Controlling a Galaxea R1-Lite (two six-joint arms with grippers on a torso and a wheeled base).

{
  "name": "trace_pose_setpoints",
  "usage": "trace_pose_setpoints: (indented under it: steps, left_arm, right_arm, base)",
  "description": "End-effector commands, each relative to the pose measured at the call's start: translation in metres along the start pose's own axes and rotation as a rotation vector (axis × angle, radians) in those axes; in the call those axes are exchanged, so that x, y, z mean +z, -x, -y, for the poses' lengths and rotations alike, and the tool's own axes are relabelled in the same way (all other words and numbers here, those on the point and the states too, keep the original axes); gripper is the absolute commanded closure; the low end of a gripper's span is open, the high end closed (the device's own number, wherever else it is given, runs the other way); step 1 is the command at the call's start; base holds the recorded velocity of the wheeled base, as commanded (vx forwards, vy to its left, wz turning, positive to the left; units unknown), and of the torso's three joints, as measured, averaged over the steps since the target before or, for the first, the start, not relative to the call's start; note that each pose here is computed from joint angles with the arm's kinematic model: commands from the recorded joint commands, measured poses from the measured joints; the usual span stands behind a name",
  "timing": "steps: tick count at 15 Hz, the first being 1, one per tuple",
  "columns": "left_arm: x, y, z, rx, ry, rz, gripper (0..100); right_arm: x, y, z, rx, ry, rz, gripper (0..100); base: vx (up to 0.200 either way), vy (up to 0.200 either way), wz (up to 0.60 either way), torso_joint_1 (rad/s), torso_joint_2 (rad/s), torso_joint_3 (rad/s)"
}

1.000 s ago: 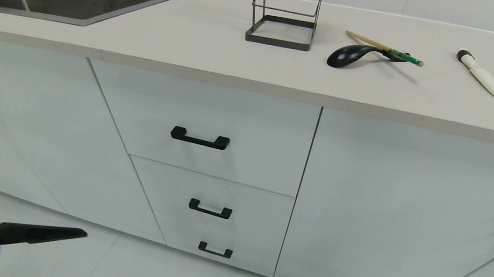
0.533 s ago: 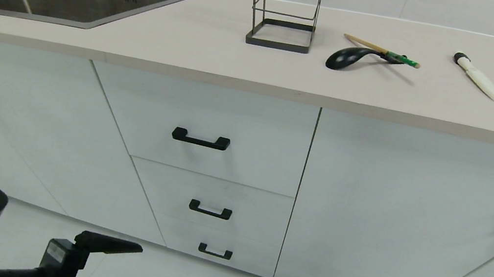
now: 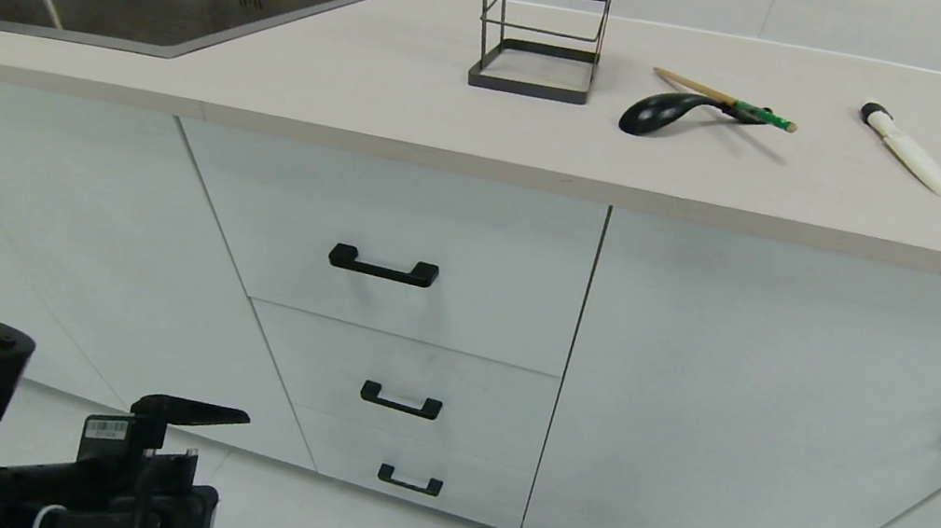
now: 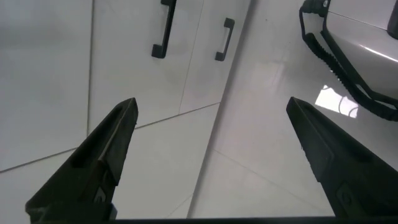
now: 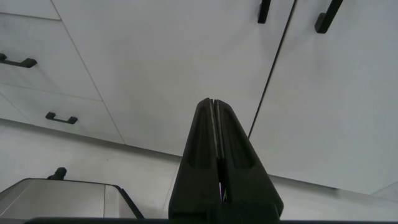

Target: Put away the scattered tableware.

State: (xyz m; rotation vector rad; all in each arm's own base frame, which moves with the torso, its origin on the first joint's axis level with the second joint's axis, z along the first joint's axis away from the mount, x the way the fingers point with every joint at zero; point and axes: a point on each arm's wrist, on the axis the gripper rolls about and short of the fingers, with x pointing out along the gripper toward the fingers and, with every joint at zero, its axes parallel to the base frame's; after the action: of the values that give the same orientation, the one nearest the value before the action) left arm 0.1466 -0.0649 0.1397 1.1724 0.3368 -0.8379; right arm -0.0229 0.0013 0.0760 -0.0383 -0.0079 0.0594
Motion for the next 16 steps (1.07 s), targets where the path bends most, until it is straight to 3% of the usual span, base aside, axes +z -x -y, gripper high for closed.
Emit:
trace_pose_setpoints:
  steps: [1, 3, 5, 9, 16]
  left_arm:
    - [-0.004, -0.013, 0.004, -0.058, 0.005, -0.044, 0]
    - [-0.008, -0.031, 0.007, -0.122, 0.009, -0.112, 0]
    - [-0.01, -0.045, 0.008, -0.158, 0.01, -0.135, 0]
    - [-0.006, -0.066, 0.005, -0.14, -0.007, -0.123, 0]
    - [0.014, -0.115, -0.014, -0.165, -0.049, -0.094, 0]
  right_arm:
    - [0.0, 0.0, 0.0, 0.0, 0.0, -0.001, 100]
    - [0.0, 0.0, 0.0, 0.0, 0.0, -0.001, 100]
    - [0.0, 0.0, 0.0, 0.0, 0.0, -0.001, 100]
    - [0.0, 0.0, 0.0, 0.0, 0.0, -0.001, 100]
    - [0.0, 0.0, 0.0, 0.0, 0.0, -0.001, 100]
  base:
    - [0.0, 0.0, 0.0, 0.0, 0.0, 0.0]
    - [0.0, 0.0, 0.0, 0.0, 0.0, 0.0]
    - [0.0, 0.0, 0.0, 0.0, 0.0, 0.0]
    - [0.0, 0.0, 0.0, 0.0, 0.0, 0.0]
    - [0.0, 0.0, 0.0, 0.0, 0.0, 0.0]
